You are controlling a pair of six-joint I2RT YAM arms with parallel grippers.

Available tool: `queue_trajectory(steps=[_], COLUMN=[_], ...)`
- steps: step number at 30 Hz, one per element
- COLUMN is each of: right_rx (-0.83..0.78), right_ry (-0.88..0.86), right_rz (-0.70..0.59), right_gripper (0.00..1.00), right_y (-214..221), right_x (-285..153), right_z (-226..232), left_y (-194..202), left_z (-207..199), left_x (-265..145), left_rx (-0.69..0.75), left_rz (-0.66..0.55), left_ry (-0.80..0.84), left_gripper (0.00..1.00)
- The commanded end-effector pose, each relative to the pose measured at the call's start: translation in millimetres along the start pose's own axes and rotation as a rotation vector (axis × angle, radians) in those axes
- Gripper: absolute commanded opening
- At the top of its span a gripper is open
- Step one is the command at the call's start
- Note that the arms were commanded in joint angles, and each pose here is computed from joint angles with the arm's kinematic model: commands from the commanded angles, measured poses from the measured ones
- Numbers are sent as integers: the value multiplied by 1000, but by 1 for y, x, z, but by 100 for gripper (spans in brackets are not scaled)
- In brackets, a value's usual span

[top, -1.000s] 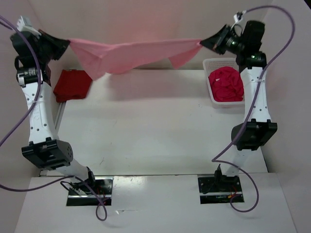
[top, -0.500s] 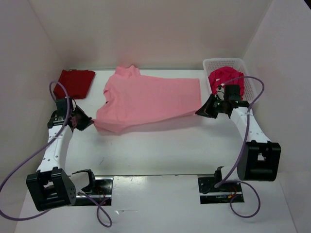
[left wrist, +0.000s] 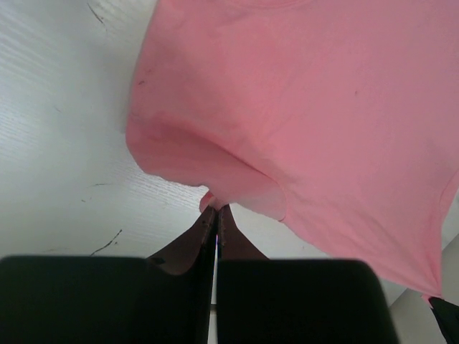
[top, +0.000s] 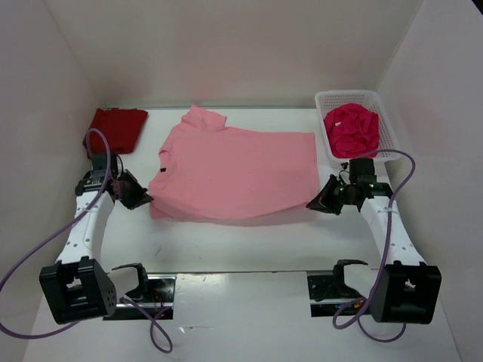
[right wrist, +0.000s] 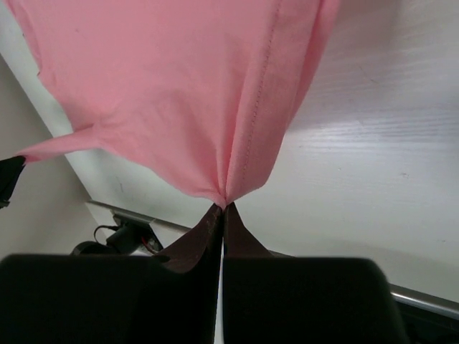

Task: Fold and stack the t-shirts
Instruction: Flatten out the tshirt, then fold the flattened tshirt in 1/3 of the way

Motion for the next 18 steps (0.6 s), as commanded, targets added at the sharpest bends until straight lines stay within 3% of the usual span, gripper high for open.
queue_trajectory(steps=[1, 5, 18], right_rx=[8, 4, -5], right_ry=[55, 97, 228], right_rz=[-26, -78, -117], right_gripper=[0, 0, 1], right_y=[-16, -56, -138], right_x=[5, 25, 82], right_z=[-3, -7, -28], left_y=[-28, -72, -117], left_z=[-33, -80, -141], left_x=[-5, 8, 102], left_rx=[56, 77, 137], left_rz=[-63, -132, -146], left_ry=[87, 152, 98], left_gripper=[0, 0, 0])
Point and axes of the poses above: each gripper's point midway between its finger pads, its own x axis out along the fingers, its own z axis along the line the jaws close on, y = z × x, the point moved 2 cm from there along -x, back along the fingers, and after that the axes turned 8 degrees about -x, right-handed, at the moved point
